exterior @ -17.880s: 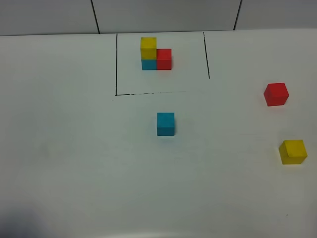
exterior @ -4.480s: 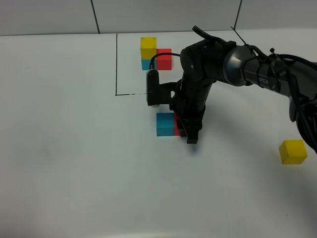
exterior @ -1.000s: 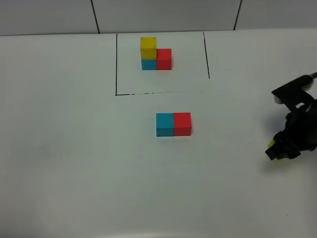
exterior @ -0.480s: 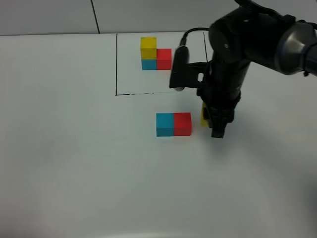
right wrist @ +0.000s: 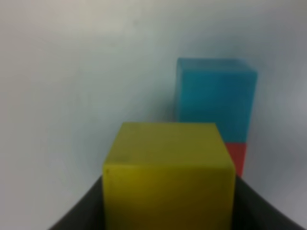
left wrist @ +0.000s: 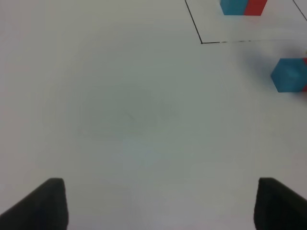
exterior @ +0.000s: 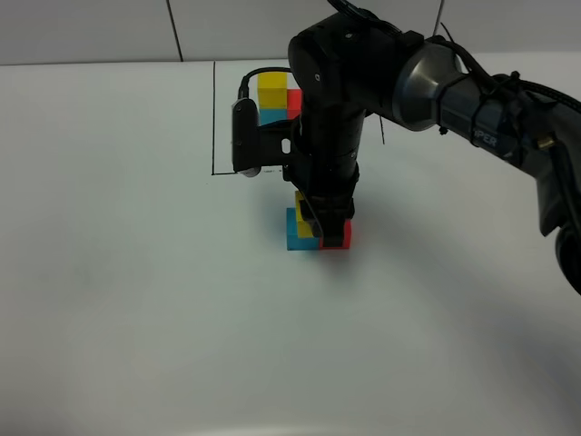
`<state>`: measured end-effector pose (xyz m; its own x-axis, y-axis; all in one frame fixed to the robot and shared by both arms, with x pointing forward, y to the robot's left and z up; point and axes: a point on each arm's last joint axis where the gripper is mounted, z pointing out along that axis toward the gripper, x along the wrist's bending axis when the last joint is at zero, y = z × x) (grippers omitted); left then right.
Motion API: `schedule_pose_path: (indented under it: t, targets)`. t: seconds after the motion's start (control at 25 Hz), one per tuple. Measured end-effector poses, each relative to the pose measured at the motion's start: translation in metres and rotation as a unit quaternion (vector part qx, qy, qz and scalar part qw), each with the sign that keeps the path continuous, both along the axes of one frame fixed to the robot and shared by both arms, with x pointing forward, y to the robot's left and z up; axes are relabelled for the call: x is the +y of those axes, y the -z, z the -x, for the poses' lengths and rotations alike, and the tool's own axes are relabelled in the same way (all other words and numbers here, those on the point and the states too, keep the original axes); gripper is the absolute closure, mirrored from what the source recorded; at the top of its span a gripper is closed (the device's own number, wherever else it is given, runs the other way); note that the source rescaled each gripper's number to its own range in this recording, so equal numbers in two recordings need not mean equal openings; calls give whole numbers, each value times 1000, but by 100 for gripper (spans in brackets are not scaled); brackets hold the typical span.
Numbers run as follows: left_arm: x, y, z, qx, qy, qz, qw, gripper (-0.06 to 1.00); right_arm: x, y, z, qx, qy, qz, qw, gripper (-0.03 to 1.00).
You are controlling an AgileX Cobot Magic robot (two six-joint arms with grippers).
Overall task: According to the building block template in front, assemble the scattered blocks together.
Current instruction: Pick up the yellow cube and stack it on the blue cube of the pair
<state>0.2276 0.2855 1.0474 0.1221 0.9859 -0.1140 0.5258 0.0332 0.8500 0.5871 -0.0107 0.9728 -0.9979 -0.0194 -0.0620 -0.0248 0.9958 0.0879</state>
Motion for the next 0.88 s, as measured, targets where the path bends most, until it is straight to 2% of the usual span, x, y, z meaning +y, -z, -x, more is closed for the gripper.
schedule_pose_path:
  t: [0.28, 0.88]
  targets:
    - [0, 0, 0, 0, 0, 0, 1000, -2, 13, 10, -15, -7, -2, -11, 1000, 95]
    - [0, 0, 0, 0, 0, 0, 1000, -2, 4, 24, -25, 6, 2, -4, 1000, 95]
